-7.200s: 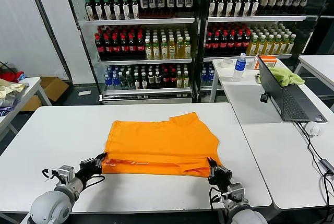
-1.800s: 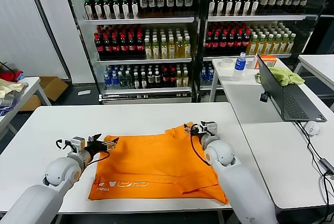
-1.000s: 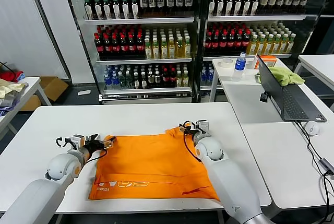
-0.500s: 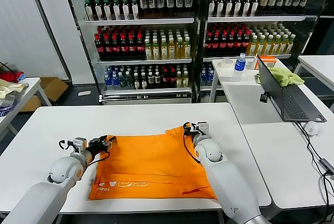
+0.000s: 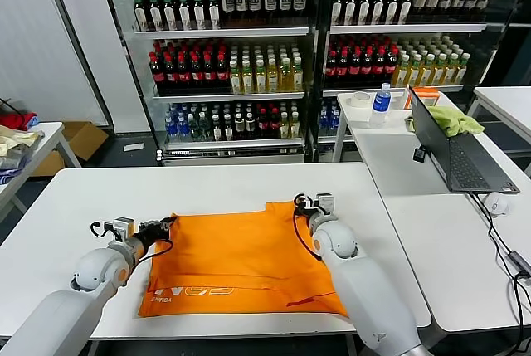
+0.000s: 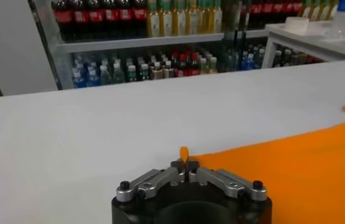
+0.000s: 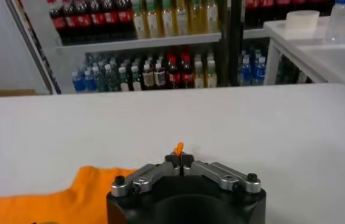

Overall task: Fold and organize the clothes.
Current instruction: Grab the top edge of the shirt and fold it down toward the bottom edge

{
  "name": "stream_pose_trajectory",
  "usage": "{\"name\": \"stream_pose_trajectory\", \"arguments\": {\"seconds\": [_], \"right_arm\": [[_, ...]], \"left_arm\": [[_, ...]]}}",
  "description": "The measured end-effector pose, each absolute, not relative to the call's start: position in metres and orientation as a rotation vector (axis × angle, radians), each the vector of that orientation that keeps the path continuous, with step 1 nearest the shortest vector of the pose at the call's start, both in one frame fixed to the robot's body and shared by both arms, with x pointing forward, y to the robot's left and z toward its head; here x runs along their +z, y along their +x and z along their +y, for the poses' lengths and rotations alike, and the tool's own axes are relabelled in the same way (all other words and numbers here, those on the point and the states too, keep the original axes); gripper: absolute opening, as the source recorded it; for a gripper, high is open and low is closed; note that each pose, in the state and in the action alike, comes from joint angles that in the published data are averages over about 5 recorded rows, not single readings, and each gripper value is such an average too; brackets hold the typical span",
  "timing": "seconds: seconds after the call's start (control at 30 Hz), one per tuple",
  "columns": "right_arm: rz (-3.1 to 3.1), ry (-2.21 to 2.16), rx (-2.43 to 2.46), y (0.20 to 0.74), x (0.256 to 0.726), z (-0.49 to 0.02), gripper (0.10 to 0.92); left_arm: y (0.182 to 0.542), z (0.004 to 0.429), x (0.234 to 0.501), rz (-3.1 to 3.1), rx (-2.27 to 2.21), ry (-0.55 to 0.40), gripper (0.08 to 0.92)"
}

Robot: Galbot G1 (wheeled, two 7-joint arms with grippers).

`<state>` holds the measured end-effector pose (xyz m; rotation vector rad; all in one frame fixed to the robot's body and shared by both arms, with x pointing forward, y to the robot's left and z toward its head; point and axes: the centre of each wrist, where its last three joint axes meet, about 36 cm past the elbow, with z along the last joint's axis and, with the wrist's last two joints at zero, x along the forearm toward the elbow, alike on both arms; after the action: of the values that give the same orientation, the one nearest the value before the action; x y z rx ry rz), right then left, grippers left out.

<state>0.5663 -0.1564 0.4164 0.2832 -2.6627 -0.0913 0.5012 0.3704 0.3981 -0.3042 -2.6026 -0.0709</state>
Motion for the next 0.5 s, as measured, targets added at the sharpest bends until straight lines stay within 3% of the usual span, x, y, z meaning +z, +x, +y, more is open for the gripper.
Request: {"name": "stream_pose_trajectory", "arguments": {"seconds": [0.5], "right_arm": [[-2.707, 0.337, -0.086, 0.478, 0.436, -0.189, 0.109]], "left_arm": [[0.449, 0.365, 0.412, -2.648, -0.048, -0.366, 0.084]]}}
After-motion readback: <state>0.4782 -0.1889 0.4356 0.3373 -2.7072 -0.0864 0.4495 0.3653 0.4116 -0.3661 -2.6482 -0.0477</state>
